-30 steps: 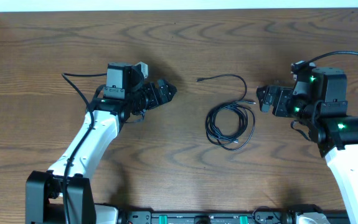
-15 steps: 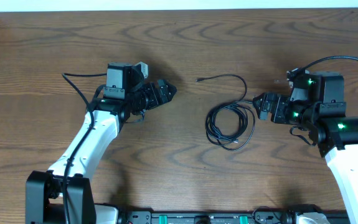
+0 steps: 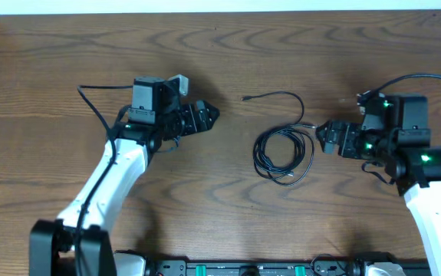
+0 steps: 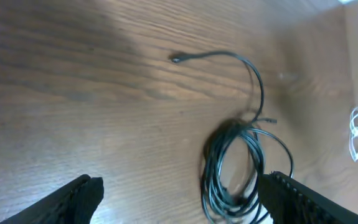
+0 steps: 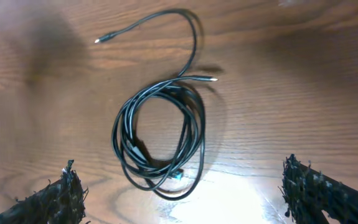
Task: Untangle cables
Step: 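Reach the left gripper down to grasp the black cable coil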
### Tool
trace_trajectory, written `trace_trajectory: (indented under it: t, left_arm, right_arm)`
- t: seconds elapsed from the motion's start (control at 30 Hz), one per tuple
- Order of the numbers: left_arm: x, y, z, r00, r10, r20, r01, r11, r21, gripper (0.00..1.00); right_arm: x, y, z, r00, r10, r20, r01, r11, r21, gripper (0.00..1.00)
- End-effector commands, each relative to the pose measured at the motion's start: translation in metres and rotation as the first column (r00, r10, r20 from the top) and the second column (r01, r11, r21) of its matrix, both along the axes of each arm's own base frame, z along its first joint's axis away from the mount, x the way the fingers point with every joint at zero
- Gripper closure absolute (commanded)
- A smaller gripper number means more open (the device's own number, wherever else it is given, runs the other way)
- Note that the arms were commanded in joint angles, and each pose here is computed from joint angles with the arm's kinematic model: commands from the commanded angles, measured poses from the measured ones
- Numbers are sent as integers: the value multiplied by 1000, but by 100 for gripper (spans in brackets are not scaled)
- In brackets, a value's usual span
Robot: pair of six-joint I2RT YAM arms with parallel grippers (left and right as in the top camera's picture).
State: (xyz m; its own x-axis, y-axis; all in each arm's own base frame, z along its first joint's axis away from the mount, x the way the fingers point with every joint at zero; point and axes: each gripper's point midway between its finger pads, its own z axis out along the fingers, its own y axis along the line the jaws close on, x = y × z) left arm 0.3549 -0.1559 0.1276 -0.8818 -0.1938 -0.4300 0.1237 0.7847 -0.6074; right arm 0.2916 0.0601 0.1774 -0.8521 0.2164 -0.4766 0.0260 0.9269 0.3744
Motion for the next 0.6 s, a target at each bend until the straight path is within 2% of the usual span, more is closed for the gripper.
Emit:
trace_trajectory:
  t: [0.0, 0.2, 0.37, 0.57]
  left_arm:
    - [-10, -15, 20, 988, -83, 132, 65, 988, 140, 13]
    - [-29, -48, 18, 960, -157, 232, 51, 914, 403, 13]
    - [-47, -85, 2, 940, -252, 231, 125, 882, 454, 13]
    - [-39, -101, -32, 945, -254, 206, 126, 864, 488, 13]
  right_arm:
    - [-2, -12, 15, 997, -53, 50, 52, 999, 3, 1]
    - [-6, -21, 28, 991, -86, 100, 86, 996, 7, 1]
    - [-7, -23, 31, 989, -105, 104, 104, 994, 16, 1]
    - [-10, -23, 27, 991, -112, 78, 111, 994, 21, 1]
